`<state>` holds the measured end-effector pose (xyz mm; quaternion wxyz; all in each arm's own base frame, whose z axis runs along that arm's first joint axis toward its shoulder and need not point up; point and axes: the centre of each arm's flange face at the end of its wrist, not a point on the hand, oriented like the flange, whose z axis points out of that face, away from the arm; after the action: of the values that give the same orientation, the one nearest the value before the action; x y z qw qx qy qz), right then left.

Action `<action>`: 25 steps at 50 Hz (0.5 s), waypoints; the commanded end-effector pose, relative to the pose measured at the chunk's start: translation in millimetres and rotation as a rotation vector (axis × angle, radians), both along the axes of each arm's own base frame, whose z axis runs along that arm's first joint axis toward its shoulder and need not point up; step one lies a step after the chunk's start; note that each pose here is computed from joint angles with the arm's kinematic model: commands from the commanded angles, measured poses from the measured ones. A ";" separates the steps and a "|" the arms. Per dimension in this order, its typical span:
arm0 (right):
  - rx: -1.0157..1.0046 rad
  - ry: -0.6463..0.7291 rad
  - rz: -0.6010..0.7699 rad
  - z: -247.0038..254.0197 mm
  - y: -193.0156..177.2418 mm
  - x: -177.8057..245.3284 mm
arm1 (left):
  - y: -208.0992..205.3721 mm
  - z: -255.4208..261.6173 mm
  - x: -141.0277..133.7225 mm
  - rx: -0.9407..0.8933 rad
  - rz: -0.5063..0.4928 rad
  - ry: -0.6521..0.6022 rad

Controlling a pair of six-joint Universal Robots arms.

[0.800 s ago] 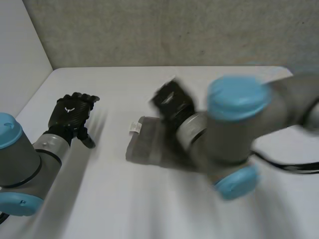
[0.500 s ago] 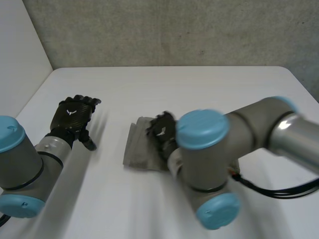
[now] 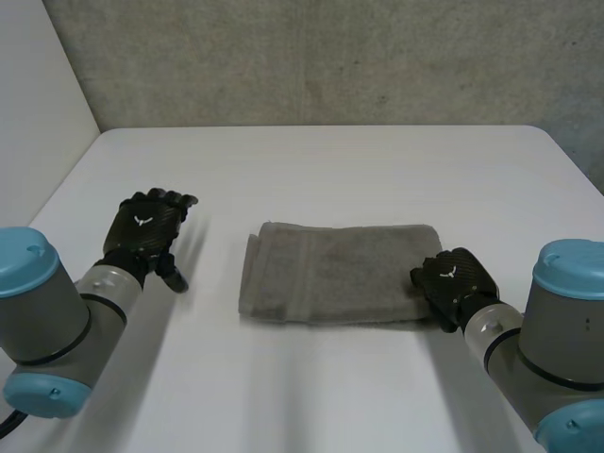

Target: Fold the towel.

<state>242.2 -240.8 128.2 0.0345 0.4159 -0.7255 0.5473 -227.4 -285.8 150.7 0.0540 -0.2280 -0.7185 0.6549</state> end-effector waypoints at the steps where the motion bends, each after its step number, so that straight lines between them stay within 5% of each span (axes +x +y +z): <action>1: -0.016 0.005 -0.020 3.1 -8.6 -3.1 | 2.1 -0.8 -1.6 0.003 -0.006 -0.001; 10: -0.302 0.080 0.044 76.4 -28.2 13.6 | -4.9 29.8 -7.0 -0.080 -0.011 0.035; 16: -0.350 0.038 0.384 76.1 44.4 111.9 | -2.8 58.3 -18.7 -0.146 -0.038 0.112; 18: -0.305 0.056 0.503 52.4 76.8 142.6 | -6.6 72.6 -23.2 -0.148 -0.043 0.222; 25: -0.180 0.122 0.571 12.9 99.0 156.5 | -13.9 83.1 -26.2 -0.111 -0.039 0.382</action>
<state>388.8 -158.8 173.8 -0.0243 0.5994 -0.5089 0.6174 -250.9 -293.9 225.9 0.1411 -0.1617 -0.6528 0.7265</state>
